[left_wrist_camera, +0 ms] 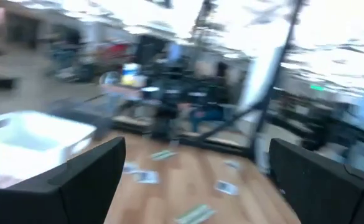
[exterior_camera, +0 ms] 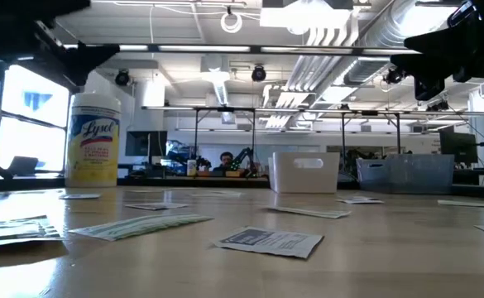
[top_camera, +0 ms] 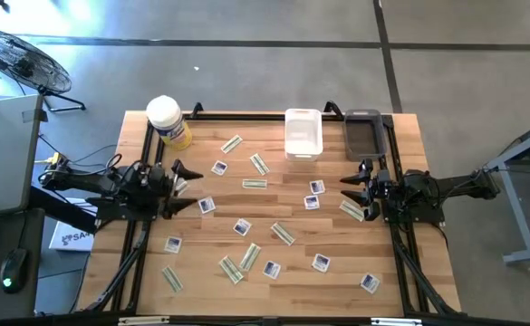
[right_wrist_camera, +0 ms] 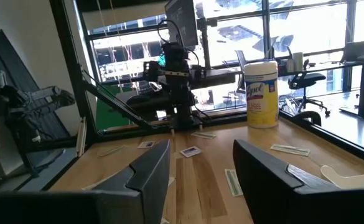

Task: Pick & Place First Aid Supplies
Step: Put the blue alcohol pad into the white bin

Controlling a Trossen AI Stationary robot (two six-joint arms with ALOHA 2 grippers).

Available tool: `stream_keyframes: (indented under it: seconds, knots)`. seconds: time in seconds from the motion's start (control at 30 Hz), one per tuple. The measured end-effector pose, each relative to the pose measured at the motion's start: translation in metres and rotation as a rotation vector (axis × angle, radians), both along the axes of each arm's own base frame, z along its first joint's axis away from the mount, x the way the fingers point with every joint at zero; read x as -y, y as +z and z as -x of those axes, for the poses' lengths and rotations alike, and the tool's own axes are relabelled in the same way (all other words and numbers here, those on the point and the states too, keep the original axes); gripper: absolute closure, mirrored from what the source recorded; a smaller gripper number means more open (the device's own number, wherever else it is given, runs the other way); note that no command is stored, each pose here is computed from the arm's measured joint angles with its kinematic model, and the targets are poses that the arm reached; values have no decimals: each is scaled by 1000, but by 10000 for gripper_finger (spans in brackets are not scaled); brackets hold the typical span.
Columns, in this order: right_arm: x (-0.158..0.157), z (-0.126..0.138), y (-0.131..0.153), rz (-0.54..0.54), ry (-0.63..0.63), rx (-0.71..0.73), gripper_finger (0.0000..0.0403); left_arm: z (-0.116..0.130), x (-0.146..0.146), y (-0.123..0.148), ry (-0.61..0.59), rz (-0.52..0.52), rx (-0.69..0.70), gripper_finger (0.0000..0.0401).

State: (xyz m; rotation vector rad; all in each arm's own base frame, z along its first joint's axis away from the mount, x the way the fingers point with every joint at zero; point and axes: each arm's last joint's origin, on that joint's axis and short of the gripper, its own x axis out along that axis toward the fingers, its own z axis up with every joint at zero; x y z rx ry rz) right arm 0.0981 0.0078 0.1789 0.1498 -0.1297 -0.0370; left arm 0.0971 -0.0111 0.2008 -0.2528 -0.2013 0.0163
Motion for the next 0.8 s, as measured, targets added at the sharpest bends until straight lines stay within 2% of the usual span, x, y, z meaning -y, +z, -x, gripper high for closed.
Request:
stream_keyframes:
  seconds: [0.13,0.23,0.47,0.6,0.8]
  knots:
    - [0,0,0,0,0,0,233,-2,-5,-9,170,34,-91,9]
    - [0,0,0,0,0,0,233,-4,-5,-8,208,44,-88,9]
    - [0,0,0,0,0,0,233,-22,-1,-11,168,27,-126,9]
    - [0,0,0,0,0,0,233,-39,3,-22,152,3,-261,9]
    - [0,0,0,0,0,-2,233,-70,8,-11,156,-31,-459,9]
